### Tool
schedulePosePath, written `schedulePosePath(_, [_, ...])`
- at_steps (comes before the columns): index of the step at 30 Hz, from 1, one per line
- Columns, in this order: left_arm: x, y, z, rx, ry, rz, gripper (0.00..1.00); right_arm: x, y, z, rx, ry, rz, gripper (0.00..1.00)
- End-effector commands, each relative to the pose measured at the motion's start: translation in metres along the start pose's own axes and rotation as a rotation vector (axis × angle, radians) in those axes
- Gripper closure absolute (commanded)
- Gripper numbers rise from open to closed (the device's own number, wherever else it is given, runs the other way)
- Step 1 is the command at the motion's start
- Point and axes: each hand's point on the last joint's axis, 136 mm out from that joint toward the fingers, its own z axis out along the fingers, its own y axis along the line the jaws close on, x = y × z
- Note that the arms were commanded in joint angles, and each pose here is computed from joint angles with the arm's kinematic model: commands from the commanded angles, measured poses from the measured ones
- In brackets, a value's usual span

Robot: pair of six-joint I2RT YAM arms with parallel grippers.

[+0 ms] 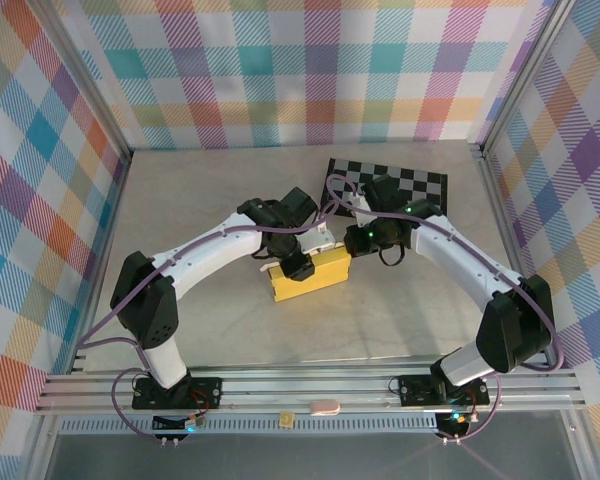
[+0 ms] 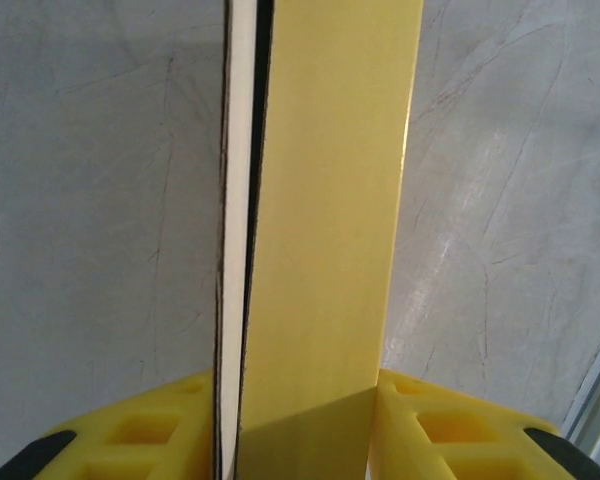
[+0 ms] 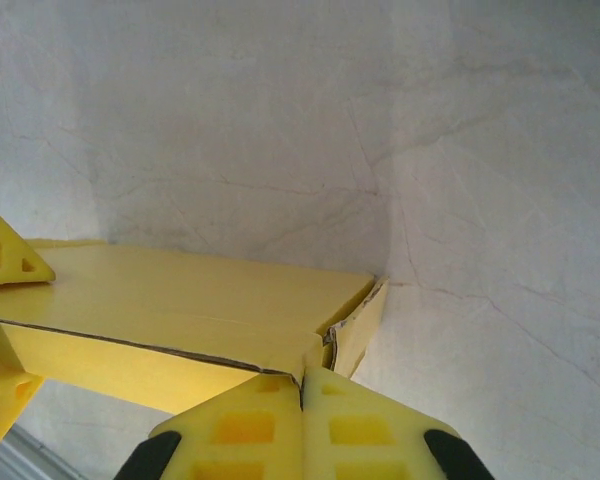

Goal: Fold the paper box

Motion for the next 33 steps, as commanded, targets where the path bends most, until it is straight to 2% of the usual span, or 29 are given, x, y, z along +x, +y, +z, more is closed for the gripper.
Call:
schedulePosePath(1, [0.003,0.021,0.005,-0.046,0.022,-0.058,0.63,0.021,0.003,0.015,-0.005,0.049,0.036,1.0])
schedulePosePath(6, [0.008,0.028,0.007,-0.075,0.043,-0.065,0.63,0.019,0.002,0.016,0.024,0.024,0.056,1.0])
schedulePosePath(16, [0.008,0.035,0.002,-0.099,0.035,-0.075,0.62,0.051,-0.005,0.032,0.046,-0.025,0.026,1.0])
schedulePosePath(23, [-0.011,0.035,-0.018,-0.113,-0.061,-0.128,0.54,0.054,-0.003,0.029,0.079,-0.103,-0.022,1.0])
schedulePosePath(33, [-0.023,0.036,-0.048,-0.145,-0.214,-0.238,0.46,0.047,0.002,0.026,0.14,-0.153,-0.051,1.0])
